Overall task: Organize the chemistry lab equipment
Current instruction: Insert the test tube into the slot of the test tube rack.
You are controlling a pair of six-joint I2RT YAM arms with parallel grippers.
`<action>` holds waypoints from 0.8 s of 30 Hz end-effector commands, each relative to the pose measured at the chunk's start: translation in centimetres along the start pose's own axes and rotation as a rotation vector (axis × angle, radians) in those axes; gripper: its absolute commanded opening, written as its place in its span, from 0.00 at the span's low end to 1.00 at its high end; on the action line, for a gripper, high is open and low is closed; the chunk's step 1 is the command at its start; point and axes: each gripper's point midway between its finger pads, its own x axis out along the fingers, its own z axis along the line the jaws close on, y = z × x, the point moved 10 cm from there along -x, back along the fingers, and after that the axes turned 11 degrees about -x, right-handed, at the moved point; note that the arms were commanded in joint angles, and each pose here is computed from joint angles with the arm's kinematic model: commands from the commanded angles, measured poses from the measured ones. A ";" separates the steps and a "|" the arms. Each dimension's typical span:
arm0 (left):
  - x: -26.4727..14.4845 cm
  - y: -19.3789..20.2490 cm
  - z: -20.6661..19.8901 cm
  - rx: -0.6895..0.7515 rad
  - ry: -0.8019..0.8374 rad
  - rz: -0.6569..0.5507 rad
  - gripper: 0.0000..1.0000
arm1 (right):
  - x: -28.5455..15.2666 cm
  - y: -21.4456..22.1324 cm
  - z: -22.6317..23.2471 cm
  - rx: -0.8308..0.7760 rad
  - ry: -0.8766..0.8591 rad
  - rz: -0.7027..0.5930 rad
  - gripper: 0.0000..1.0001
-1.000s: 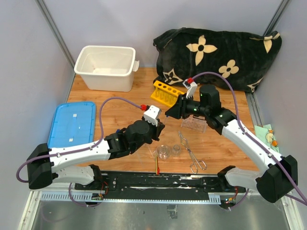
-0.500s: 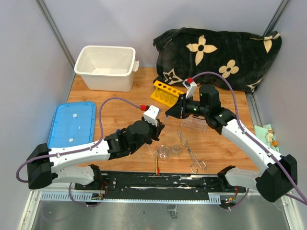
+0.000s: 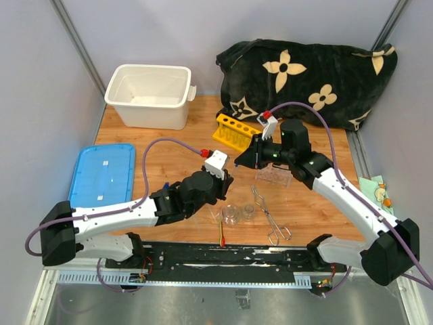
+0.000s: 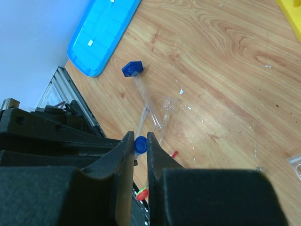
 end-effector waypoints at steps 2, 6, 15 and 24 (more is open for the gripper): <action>0.3 -1.0 -0.3 -0.012 -0.030 -0.054 0.16 | -0.4 -0.8 0.5 -0.043 0.015 -0.004 0.01; 0.3 -1.0 -0.3 -0.016 -0.038 -0.052 0.43 | -0.4 -0.7 0.2 -0.052 0.054 -0.001 0.01; 0.4 -0.7 -0.3 -0.021 -0.048 -0.030 0.71 | 0.0 -0.8 -1.9 -0.121 0.246 0.037 0.01; 1.8 0.5 -0.4 0.003 -0.112 0.034 0.70 | 0.2 1.0 -7.2 -0.243 0.720 0.069 0.01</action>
